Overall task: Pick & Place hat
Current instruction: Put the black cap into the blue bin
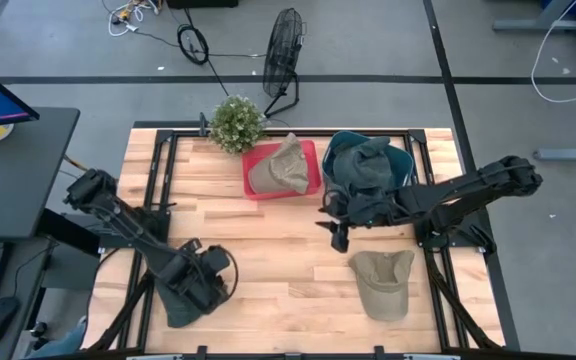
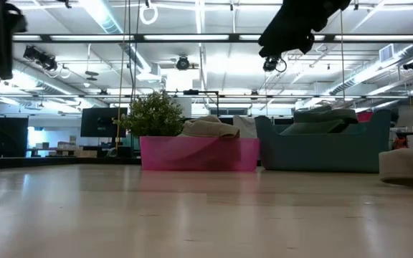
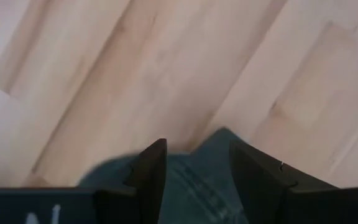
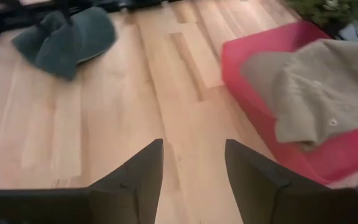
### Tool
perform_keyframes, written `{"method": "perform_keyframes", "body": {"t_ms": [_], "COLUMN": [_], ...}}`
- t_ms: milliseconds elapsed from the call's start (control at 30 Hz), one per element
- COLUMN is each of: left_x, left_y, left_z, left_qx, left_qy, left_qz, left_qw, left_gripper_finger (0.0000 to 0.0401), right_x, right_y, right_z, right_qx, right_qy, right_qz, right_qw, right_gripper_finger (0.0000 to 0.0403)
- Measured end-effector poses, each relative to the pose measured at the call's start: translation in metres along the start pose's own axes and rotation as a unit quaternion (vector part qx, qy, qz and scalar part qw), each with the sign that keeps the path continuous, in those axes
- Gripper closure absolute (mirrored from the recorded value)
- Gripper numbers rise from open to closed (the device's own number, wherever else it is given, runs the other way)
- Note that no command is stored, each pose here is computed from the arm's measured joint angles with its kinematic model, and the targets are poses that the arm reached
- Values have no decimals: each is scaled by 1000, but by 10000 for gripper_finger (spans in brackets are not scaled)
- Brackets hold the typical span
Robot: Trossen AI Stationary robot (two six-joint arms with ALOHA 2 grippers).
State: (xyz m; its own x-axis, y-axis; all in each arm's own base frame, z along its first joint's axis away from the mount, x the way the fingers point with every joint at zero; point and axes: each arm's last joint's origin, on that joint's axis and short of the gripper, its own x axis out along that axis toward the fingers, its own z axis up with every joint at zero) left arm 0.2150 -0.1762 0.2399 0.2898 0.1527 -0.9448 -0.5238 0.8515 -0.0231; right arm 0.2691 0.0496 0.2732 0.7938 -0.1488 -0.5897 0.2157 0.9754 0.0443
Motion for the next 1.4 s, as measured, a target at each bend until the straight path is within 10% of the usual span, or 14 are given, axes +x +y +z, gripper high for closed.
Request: {"method": "perform_keyframes", "body": {"t_ms": [233,600,1400], "left_x": [7,-2,42], "left_y": [-14,3,15], "left_z": [-27,-64,-100], "left_qx": [-69,51,-27], "left_qy": [18,76,98], "left_qz": [12,131,108], "left_qw": [997,987,989], "left_gripper_finger": [224,224,130], "right_x": [-2,-2,-2], "right_y": [7,7,7], "right_z": [-2,-2,-2], "right_qx": [-20,-35,-36], "right_qy": [1,0,0], "right_qz": [12,11,10], "right_qw": [1000,999,999], "right_gripper_finger": [227,227,227]}}
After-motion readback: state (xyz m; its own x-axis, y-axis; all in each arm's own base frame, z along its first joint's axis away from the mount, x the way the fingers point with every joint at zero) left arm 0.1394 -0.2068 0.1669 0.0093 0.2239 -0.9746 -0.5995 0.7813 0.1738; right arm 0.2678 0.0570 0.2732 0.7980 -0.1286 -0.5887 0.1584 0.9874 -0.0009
